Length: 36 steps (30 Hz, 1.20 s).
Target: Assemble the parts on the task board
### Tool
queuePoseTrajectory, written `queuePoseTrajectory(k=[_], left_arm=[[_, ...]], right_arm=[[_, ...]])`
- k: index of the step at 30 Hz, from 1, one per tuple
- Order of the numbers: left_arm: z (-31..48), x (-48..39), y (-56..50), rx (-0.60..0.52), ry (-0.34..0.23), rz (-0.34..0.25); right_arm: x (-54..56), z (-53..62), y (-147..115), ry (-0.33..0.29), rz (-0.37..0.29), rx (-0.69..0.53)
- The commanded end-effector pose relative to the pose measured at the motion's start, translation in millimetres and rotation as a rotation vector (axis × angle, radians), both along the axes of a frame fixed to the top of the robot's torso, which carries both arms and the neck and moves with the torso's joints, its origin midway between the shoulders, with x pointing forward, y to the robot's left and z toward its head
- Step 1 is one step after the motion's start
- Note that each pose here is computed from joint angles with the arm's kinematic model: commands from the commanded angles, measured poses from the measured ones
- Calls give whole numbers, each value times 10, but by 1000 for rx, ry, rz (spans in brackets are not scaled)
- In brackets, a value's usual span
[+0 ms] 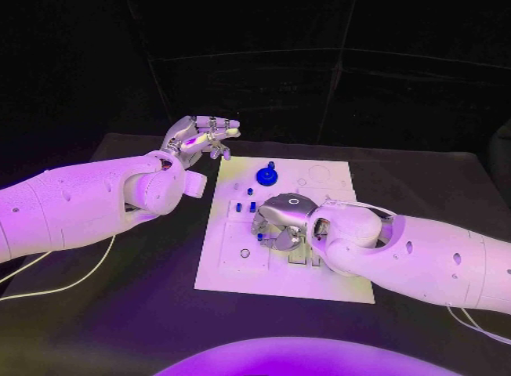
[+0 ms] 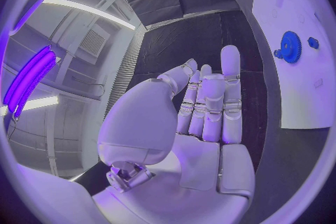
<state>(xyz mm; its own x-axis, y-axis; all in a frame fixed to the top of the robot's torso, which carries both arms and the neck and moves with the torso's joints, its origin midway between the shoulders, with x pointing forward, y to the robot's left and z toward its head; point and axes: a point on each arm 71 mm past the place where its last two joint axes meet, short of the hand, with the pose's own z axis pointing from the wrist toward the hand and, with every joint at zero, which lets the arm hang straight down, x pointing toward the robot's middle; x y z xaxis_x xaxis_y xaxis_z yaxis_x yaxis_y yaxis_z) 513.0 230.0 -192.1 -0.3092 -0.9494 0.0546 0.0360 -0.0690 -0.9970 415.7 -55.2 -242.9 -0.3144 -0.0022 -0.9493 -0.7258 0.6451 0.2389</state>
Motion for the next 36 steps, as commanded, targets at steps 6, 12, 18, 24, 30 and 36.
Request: queuePoseTrajectory(k=[6, 12, 18, 24, 30, 36], left_arm=[[10, 5, 6, -6, 1, -7], [9, 6, 11, -6, 2, -6], [8, 6, 19, -6, 3, -6], [8, 4, 27, -6, 3, -6], [7, 5, 21, -7, 3, -9], [6, 4, 12, -8, 4, -12]], right_arm=[[-5, 58, -14, -40, -13, 51], [-25, 110, -55, -67, -24, 101], [-49, 179, -286, -75, -75, 163], [35, 281, -678, -26, -179, 151], [161, 356, -1020, -15, -254, 106], [236, 343, -1201, -3, -292, 60]])
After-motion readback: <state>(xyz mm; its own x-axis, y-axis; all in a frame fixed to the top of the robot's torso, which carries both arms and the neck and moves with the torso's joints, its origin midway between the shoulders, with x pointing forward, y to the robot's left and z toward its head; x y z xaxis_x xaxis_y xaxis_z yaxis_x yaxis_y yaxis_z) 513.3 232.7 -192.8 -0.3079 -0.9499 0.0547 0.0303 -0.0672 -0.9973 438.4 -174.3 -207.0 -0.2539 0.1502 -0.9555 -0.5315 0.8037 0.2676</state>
